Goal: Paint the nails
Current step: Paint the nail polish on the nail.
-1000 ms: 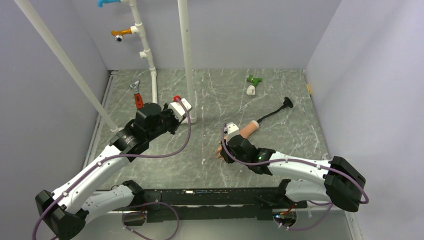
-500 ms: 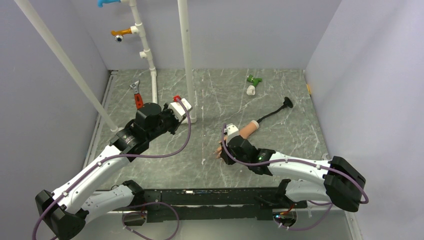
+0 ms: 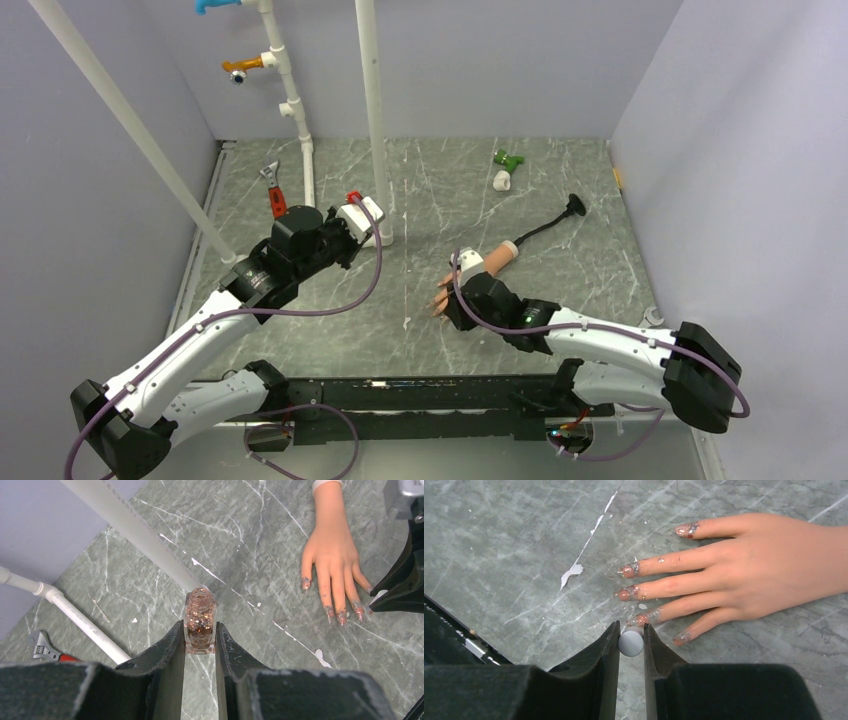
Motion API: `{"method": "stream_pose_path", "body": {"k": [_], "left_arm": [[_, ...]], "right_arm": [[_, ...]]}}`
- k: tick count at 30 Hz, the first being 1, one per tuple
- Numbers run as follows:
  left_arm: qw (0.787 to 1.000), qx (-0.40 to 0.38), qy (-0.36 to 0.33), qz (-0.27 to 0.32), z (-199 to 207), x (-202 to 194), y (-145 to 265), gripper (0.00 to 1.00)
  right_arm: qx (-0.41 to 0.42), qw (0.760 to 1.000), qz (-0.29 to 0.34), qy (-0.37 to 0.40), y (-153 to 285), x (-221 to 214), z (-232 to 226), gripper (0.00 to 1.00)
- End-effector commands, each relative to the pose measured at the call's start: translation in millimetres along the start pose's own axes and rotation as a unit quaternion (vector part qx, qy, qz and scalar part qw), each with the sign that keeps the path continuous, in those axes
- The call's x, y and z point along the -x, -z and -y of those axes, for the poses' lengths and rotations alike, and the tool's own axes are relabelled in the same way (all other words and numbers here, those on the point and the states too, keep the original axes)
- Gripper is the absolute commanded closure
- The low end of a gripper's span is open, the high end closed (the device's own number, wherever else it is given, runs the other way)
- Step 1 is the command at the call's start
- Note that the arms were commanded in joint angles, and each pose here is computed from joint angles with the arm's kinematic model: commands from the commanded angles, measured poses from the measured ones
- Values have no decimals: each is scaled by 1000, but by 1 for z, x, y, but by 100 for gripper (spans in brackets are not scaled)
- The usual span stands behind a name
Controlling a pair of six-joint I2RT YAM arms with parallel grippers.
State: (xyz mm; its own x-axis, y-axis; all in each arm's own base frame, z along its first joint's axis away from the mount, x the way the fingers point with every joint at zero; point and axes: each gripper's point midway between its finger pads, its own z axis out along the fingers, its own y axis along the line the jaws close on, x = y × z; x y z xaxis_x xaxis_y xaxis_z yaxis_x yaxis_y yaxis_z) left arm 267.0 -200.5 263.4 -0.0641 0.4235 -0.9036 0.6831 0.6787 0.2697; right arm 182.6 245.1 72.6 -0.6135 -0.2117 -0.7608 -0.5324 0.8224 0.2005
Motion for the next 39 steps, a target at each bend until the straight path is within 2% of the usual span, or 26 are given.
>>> {"method": "stream_pose_path", "body": {"k": [1,10,20,39], "left_arm": [[999,14,-6,31,-8,24,7,100],[1000,10,-8,28,-6,23,5,100],[1000,9,-11,24,-5,20,2,100],[1000,9,-11,26,-5,21,3,100]], "right_arm": [[13,999,31,-13,11,21,-8,100],[12,999,29,-17,8,23,-10,100],[16,1000,8,-22,-8,3,-10,100],[17,999,45,1,-17,34,-18,100]]}}
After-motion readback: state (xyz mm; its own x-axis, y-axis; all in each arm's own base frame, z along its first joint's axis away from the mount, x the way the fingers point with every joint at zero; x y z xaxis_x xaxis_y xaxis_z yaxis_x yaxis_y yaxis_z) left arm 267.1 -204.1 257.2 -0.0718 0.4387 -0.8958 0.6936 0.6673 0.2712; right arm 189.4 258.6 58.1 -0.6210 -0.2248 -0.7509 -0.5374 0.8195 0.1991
